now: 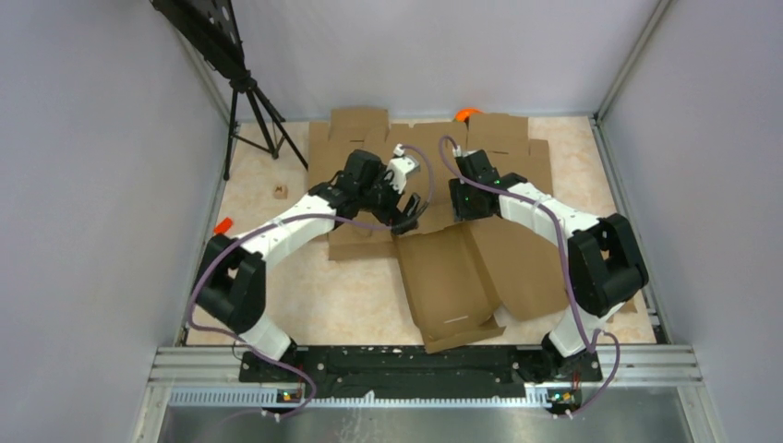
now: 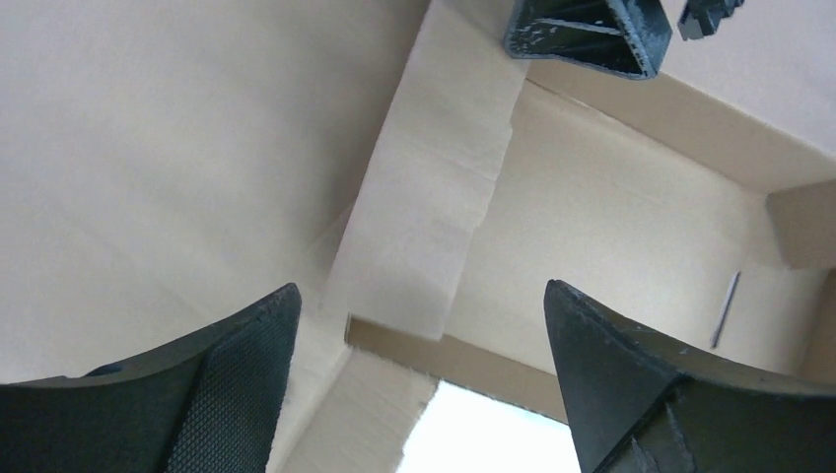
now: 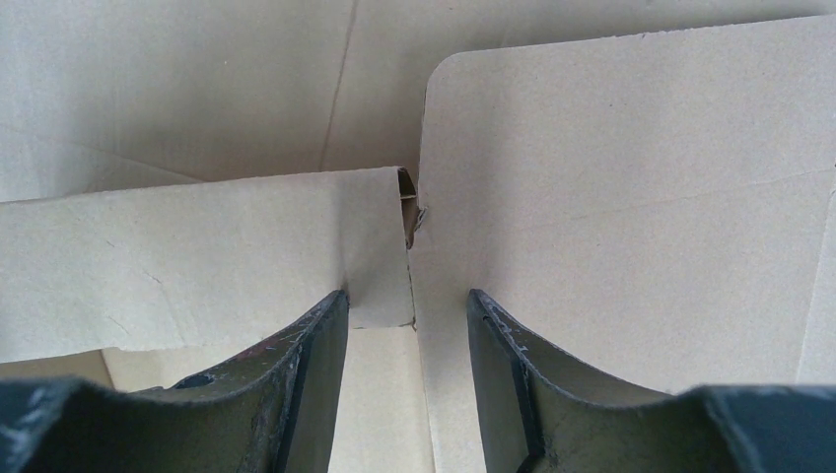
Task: Fold the paper box
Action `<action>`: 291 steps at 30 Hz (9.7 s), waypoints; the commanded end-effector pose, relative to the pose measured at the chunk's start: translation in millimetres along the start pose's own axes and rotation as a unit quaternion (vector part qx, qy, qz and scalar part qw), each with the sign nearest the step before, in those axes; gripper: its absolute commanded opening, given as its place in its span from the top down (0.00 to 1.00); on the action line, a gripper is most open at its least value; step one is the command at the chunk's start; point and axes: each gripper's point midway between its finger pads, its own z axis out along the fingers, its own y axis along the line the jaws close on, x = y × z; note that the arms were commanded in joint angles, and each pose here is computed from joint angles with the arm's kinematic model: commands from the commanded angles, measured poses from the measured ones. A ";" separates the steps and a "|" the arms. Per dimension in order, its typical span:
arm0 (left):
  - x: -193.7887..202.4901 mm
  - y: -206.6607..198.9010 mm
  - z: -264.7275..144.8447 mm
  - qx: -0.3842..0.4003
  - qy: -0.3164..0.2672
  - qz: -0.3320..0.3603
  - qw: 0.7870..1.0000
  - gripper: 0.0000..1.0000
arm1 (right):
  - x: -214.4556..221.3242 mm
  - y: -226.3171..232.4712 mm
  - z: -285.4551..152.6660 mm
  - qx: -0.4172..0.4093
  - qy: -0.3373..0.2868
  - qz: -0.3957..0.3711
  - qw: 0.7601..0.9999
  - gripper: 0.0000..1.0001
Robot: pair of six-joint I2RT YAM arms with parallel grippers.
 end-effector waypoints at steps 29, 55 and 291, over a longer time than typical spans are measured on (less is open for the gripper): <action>11.7 27.9 -15.3 -0.180 -0.163 -0.519 0.820 0.06 | -1.4 25.4 7.5 -0.037 0.007 -0.011 0.999 0.53; 29.6 37.3 16.1 -0.224 -0.110 -0.535 0.807 0.38 | -0.5 28.6 7.5 -0.041 0.008 -0.013 0.999 0.53; 164.3 1.8 -58.0 -0.432 0.059 -0.260 0.862 1.00 | 21.2 41.5 -111.3 -0.251 -0.088 0.100 0.959 1.00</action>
